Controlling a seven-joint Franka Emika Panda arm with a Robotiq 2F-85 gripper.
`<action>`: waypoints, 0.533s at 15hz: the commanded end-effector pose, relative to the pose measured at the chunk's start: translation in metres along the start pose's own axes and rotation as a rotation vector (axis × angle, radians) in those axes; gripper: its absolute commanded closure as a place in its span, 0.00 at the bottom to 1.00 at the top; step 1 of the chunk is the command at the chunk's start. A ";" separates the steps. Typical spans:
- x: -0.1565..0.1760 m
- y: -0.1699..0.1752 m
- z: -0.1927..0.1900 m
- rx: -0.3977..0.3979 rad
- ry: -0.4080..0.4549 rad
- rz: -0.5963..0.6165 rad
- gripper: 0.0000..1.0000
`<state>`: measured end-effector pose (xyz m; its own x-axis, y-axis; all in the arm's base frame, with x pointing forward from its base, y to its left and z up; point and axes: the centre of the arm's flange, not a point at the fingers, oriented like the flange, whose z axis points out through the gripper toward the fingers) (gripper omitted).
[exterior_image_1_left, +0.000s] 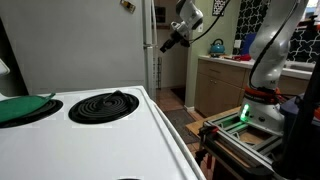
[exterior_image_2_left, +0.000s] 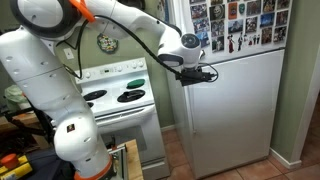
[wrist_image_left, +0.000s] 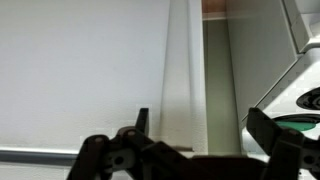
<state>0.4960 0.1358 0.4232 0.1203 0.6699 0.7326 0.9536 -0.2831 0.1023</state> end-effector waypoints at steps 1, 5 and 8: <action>-0.005 0.009 0.012 0.010 0.054 -0.038 0.00; -0.004 0.014 0.018 0.005 0.095 -0.066 0.00; -0.004 0.016 0.023 0.011 0.112 -0.076 0.00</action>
<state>0.5101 0.1428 0.4143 0.0451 0.6336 0.7723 0.9557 -0.2524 0.1513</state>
